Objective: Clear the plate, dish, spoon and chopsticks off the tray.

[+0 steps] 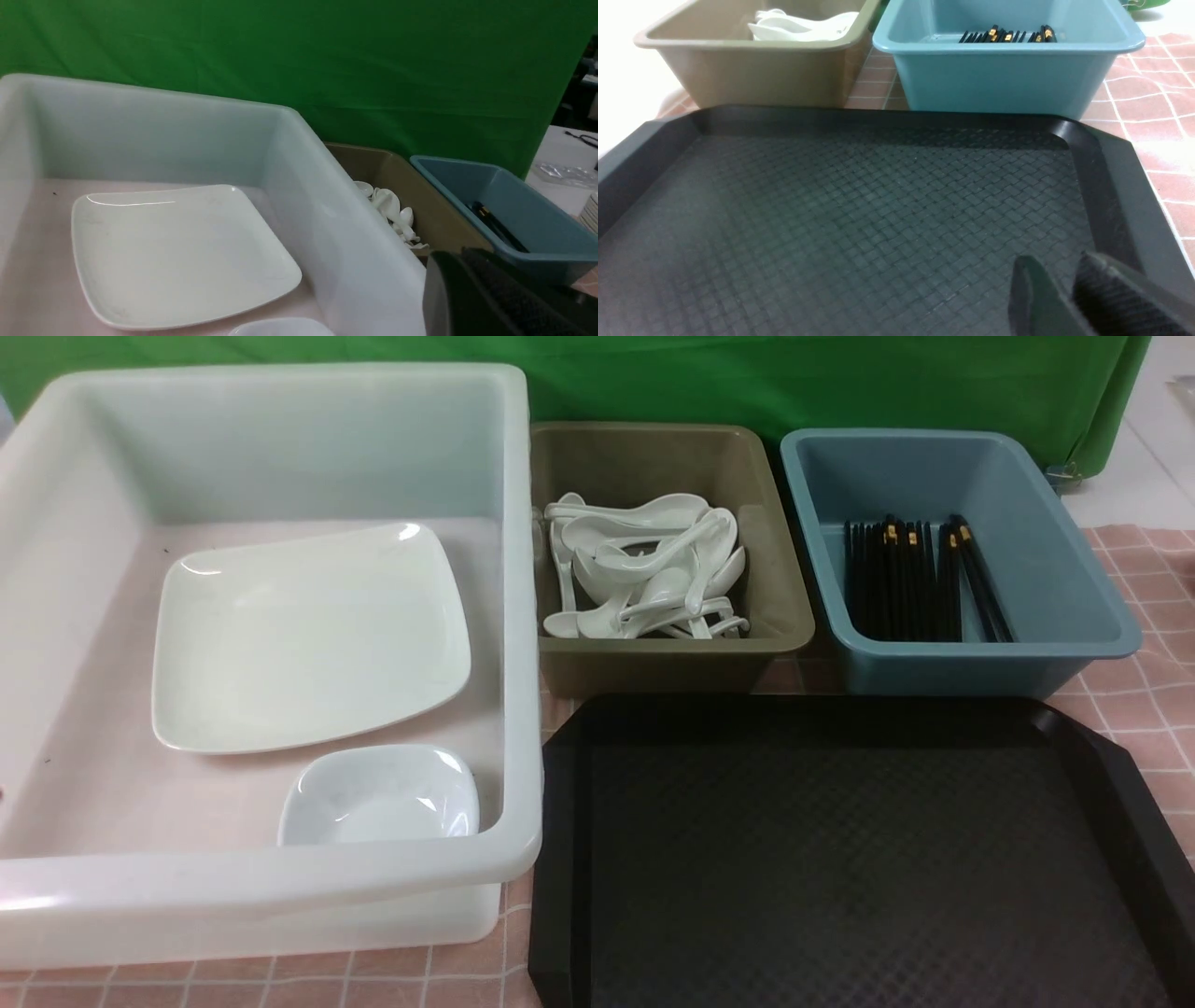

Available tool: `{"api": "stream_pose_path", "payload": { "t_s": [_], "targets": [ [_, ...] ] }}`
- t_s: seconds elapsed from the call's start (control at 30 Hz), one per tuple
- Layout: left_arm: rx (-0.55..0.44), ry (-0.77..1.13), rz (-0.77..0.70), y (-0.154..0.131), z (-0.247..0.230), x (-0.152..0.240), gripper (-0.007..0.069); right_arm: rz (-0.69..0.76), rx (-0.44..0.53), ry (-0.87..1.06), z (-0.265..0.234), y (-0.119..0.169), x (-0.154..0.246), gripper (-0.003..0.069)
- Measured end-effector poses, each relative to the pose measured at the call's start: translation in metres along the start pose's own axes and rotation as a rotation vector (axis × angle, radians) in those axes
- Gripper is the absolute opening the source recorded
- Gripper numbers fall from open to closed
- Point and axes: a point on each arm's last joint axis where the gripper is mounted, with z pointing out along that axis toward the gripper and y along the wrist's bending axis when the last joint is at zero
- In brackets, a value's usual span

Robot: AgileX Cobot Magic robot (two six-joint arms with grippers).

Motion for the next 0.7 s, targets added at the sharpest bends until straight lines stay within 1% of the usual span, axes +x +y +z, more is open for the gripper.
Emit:
{"api": "stream_pose_path", "payload": {
  "t_s": [0.1, 0.3, 0.43, 0.57, 0.6, 0.63, 0.67, 0.7],
  "targets": [
    [-0.046, 0.013, 0.095, 0.004, -0.003, 0.008, -0.0003, 0.0, 0.0, 0.0, 0.0, 0.0, 0.0, 0.0197],
    [-0.103, 0.013, 0.161, 0.011, -0.001, 0.012, -0.0003, 0.0, 0.0, 0.0, 0.0, 0.0, 0.0, 0.0205],
    [-0.149, -0.019, 0.142, 0.021, 0.007, 0.023, -0.0003, 0.0, 0.0, 0.0, 0.0, 0.0, 0.0, 0.0215],
    [-0.243, 0.017, 0.053, 0.04, 0.016, 0.056, -0.0003, 0.0, 0.0, 0.0, 0.0, 0.0, 0.0, 0.0227],
    [-0.245, 0.035, 0.029, 0.044, 0.017, 0.063, -0.0003, 0.0, 0.0, 0.0, 0.0, 0.0, 0.0, 0.0229],
    [-0.272, 0.036, 0.02, 0.045, 0.017, 0.065, -0.0003, 0.0, 0.0, 0.0, 0.0, 0.0, 0.0, 0.0229],
    [-0.297, 0.042, -0.004, 0.05, 0.017, 0.074, -0.0003, 0.0, 0.0, 0.0, 0.0, 0.0, 0.0, 0.0232],
    [-0.308, 0.037, -0.013, 0.053, 0.018, 0.08, -0.0003, 0.0, 0.0, 0.0, 0.0, 0.0, 0.0, 0.0235]
  ]
}}
